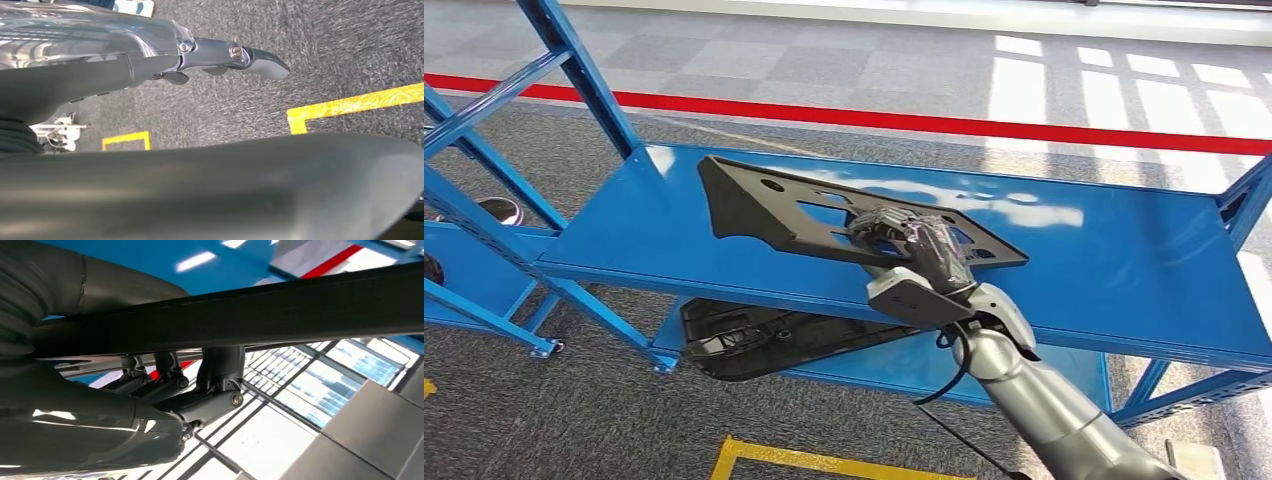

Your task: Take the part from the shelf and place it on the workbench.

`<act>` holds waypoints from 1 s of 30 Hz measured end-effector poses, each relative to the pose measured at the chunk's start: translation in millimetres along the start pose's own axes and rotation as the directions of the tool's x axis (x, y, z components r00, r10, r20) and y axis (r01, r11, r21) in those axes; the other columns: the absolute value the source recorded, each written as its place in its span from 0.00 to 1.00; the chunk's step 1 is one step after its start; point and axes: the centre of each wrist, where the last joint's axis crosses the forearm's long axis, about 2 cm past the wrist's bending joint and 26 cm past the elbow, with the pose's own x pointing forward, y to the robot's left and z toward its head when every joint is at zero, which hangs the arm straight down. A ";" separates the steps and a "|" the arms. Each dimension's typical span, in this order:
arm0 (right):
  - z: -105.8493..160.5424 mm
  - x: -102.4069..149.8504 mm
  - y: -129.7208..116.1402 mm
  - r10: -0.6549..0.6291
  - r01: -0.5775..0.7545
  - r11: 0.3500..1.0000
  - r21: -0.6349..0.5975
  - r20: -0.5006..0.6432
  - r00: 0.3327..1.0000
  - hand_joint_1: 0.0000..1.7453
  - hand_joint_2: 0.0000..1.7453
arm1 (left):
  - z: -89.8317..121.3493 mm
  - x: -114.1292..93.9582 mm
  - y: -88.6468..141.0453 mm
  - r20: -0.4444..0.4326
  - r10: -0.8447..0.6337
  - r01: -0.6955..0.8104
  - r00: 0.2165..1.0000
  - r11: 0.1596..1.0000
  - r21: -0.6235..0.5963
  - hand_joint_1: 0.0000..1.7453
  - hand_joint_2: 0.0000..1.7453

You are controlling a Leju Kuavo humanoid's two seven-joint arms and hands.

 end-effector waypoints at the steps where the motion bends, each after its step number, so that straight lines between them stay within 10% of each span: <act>1: 2.8 3.3 -2.9 -0.027 0.027 1.000 -0.007 0.019 0.999 1.00 1.00 | 0.0 -0.4 -0.1 0.001 0.005 -0.005 1.000 1.000 0.001 0.00 0.00; 21: 49.1 54.2 -19.7 -0.489 0.491 0.869 0.058 0.255 0.834 1.00 1.00 | -0.2 -1.6 0.3 0.016 0.019 -0.020 1.000 1.000 0.014 0.00 0.00; 25: 54.9 59.9 -17.9 -0.482 0.486 0.872 0.059 0.270 0.833 1.00 1.00 | -0.2 -1.6 0.5 0.025 0.023 -0.024 0.999 1.000 0.019 0.00 1.00; 30: 59.9 60.4 -15.8 -0.445 0.453 0.891 0.032 0.261 0.857 1.00 1.00 | -0.2 -1.3 1.2 0.066 0.024 -0.027 0.997 0.999 0.046 0.00 1.00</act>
